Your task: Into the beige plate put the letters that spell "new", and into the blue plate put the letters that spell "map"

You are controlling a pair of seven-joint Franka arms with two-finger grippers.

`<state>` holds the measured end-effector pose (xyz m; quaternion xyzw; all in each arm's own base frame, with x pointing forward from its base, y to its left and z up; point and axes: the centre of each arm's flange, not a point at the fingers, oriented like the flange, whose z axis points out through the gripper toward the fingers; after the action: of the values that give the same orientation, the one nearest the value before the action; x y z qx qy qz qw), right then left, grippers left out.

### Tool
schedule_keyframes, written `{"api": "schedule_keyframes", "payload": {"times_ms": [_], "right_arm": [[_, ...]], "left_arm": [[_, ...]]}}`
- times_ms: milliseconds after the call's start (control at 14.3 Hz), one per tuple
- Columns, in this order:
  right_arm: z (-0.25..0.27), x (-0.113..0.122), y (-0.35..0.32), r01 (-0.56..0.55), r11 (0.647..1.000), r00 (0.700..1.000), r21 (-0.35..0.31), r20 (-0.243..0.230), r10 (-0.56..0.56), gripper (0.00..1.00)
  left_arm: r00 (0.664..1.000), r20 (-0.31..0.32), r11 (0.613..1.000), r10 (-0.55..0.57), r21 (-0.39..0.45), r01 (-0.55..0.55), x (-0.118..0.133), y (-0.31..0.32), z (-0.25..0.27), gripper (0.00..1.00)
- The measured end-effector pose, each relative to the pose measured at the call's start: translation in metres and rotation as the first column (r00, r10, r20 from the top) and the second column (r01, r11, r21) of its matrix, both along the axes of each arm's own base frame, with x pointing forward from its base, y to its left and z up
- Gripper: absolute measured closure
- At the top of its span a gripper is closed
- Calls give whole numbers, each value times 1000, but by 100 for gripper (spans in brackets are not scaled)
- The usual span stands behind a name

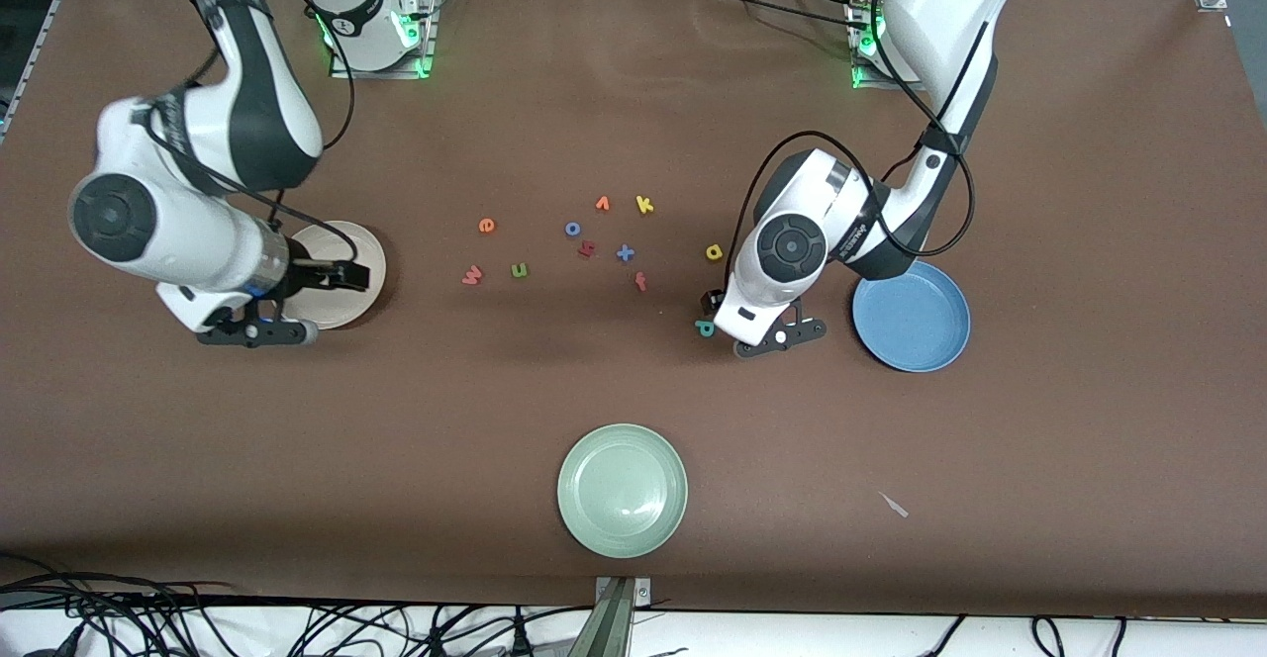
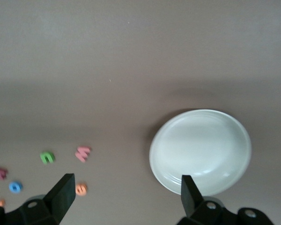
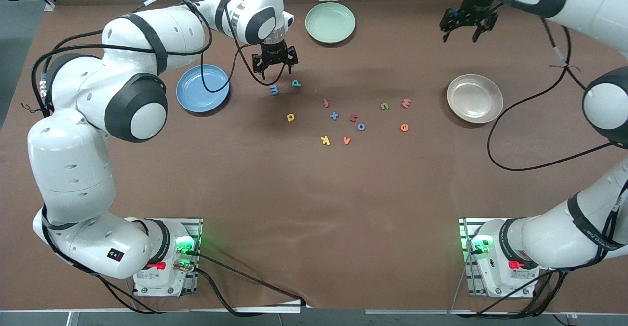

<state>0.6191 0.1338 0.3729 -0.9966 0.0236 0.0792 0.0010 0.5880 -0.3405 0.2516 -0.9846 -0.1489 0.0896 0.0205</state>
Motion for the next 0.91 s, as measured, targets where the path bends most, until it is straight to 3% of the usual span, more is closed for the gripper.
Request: {"api": "schedule_keyframes", "payload": {"times_ms": [210,420,769,909], "right_arm": [[-48,-13,28,99,995,994,-9,49,-99,0],[-98,-41,43,191,982,978,-10,88,-189,0],[-150,-85,80,291,956,953,-24,97,-288,0],[-160,-91,93,321,947,944,-33,93,-316,0]], "left_arm": [[1000,10,1000,15,-6,-15,6,5,-23,0],[1000,-6,1000,16,0,-16,4,6,-45,0],[1000,-23,1000,16,6,-16,-1,8,-67,2],[999,-28,1000,16,8,-16,-3,8,-76,15]]}}
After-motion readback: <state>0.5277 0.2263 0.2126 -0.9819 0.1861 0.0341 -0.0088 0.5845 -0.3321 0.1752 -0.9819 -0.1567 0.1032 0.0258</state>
